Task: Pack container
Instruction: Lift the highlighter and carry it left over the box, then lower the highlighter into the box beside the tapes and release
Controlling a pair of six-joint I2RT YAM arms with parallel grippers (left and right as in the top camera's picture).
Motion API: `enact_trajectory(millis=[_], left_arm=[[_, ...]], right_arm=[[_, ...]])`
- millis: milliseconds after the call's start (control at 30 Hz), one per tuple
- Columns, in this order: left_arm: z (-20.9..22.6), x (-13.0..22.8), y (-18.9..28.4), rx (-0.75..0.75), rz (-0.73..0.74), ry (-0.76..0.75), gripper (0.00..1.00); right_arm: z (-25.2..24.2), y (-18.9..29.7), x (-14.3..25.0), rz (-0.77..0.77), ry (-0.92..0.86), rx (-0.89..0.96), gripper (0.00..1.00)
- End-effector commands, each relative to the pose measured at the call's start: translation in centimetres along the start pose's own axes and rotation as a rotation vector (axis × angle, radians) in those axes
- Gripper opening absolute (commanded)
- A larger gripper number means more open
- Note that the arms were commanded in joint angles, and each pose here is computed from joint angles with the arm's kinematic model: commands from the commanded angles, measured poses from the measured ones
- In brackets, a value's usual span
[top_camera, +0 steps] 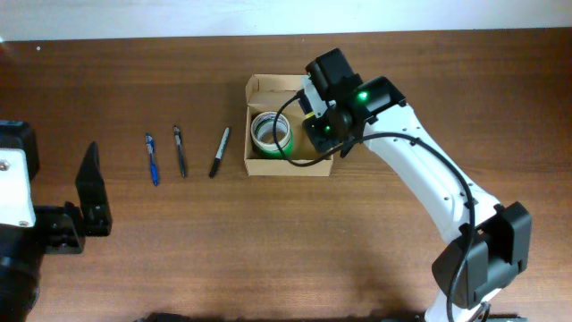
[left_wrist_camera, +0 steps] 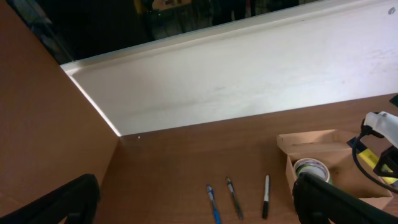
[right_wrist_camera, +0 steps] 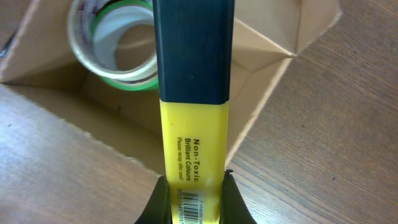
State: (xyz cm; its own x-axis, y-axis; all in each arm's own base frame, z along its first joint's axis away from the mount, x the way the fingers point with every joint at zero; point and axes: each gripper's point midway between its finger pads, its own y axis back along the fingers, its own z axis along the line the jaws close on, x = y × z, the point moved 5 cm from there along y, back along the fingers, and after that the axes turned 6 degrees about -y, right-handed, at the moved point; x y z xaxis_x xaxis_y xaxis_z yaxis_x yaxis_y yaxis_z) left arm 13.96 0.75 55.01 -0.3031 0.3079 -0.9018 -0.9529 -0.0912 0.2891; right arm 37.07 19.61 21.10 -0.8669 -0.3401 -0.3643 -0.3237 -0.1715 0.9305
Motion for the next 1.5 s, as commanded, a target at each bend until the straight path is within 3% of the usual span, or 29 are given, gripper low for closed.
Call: enact_trajectory(millis=[0,233,767,1467], left_arm=[[-0.2,0.0,-0.4,0.014,0.007,-0.013,0.99],[-0.3,0.0,-0.4,0.018,0.008,-0.013,0.99],[-0.3,0.1,-0.4,0.019,0.013,-0.014,0.99],[-0.3,0.1,-0.4,0.019,0.013,-0.014,0.99]], right_arm=[[-1.0,-1.5,-0.6,0.014,-0.029,0.021,0.04],[-0.7,-5.1,-0.7,0.059,-0.055,-0.007,0.04],[-0.6,-5.4,-2.7,-0.039,-0.291,-0.012,0.04],[1.3,-5.4,-1.1,0.032,-0.304,-0.014,0.04]])
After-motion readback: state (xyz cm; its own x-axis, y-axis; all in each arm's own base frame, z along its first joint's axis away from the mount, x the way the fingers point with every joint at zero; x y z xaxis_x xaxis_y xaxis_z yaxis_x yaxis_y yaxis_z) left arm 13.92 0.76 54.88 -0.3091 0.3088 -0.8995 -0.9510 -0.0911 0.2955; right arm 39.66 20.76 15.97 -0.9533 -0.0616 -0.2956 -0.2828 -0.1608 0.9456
